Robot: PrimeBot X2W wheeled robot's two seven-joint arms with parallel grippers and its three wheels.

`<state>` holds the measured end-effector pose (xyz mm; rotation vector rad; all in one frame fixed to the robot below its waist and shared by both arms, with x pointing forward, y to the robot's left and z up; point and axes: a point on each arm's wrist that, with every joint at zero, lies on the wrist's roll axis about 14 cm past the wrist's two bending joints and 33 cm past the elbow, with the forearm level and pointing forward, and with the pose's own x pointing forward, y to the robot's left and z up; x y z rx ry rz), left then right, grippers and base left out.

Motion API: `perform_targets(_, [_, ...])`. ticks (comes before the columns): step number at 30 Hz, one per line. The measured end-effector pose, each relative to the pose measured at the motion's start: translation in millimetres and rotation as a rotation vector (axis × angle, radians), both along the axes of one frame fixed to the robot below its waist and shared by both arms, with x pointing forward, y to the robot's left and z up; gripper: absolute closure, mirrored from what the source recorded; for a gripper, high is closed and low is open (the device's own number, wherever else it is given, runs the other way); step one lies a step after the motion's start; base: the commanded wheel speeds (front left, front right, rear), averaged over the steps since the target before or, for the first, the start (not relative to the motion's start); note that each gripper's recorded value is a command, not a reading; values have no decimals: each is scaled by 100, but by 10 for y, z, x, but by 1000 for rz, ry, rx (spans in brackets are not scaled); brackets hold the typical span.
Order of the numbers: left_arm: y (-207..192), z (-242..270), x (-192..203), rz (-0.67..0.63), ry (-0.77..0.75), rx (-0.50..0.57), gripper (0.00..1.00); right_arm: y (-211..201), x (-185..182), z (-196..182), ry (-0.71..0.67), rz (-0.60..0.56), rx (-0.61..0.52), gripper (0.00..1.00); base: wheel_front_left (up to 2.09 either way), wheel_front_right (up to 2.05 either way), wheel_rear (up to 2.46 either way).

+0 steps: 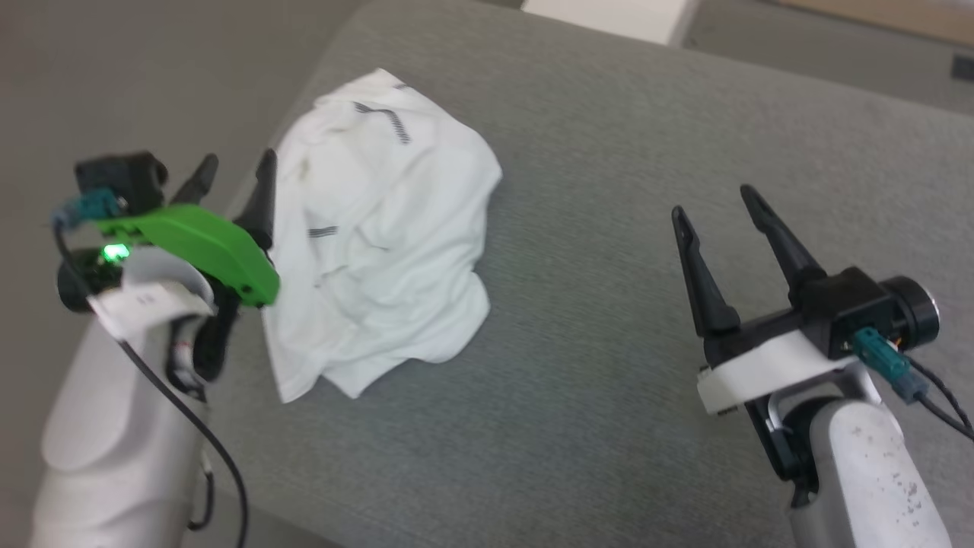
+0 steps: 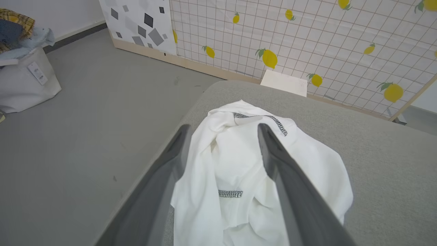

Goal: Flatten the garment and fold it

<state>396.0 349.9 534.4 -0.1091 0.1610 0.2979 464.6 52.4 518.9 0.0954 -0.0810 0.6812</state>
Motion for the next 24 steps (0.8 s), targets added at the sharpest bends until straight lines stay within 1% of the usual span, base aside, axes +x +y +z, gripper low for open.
perform_targets(4, [-95, -239, 338, -84, 114, -60, 0, -211, 162, -102, 9, -61, 5, 0, 0, 0, 0])
perform_targets(7, [-202, -487, 524, -138, 211, -85, 0, -402, 241, -229, 28, -110, 2, 0, 0, 0, 0])
perform_targets(9, [-276, -654, 604, -162, 269, -96, 0, -518, 271, -317, 46, -139, 2, 0, 0, 0, 0])
perform_targets(13, [-510, -1124, 716, -199, 421, -169, 0, -794, 303, -508, 84, -206, 4, 0, 0, 0, 0])
perform_targets(17, [-621, -1478, 761, -186, 538, -216, 0, -1023, 311, -636, 109, -262, 1, 0, 0, 0, 0])
perform_targets(22, [-513, -1762, 754, -102, 677, -196, 0, -1269, 300, -783, 139, -323, -13, 0, 0, 0, 0])
perform_targets(24, [-515, -1824, 756, -89, 725, -188, 0, -1334, 296, -833, 149, -338, -21, 0, 0, 0, 0])
